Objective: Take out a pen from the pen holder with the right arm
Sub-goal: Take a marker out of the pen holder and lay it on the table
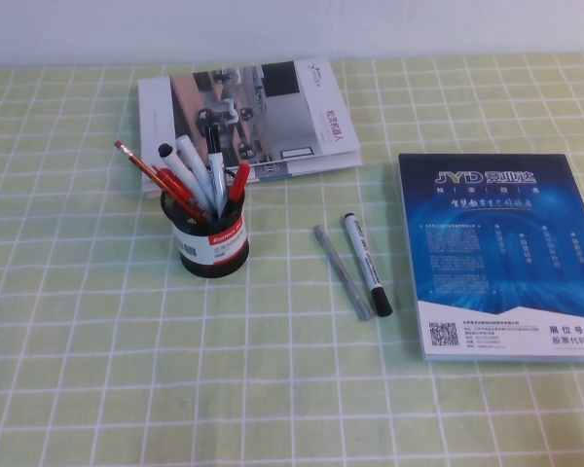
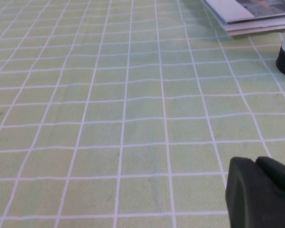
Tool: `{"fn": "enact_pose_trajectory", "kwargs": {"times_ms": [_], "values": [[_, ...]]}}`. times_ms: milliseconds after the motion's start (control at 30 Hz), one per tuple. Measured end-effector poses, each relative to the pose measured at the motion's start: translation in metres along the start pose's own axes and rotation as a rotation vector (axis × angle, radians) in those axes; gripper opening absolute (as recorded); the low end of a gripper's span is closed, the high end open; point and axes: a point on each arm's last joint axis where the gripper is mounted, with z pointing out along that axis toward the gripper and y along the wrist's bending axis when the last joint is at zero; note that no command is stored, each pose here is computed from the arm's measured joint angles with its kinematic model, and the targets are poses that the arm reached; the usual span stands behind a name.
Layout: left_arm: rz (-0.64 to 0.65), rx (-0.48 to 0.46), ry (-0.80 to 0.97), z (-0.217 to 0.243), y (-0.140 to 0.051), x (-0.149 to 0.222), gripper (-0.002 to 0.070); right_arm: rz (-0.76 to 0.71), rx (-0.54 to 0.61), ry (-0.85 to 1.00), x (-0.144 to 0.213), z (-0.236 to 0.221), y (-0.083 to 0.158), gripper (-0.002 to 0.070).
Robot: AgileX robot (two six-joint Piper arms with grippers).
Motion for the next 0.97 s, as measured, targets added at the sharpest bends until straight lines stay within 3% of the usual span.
{"fn": "enact_pose_trajectory", "kwargs": {"times_ms": [333,967], "values": [[0.0,0.0,0.0,0.0,0.0,0.0,-0.0005,-0.051,-0.026,0.125,0.011,-0.001,0.001,-0.0012],[0.0,0.0,0.0,0.0,0.0,0.0,-0.0005,-0.045,-0.03,0.133,0.012,-0.001,0.002,-0.0013]]}}
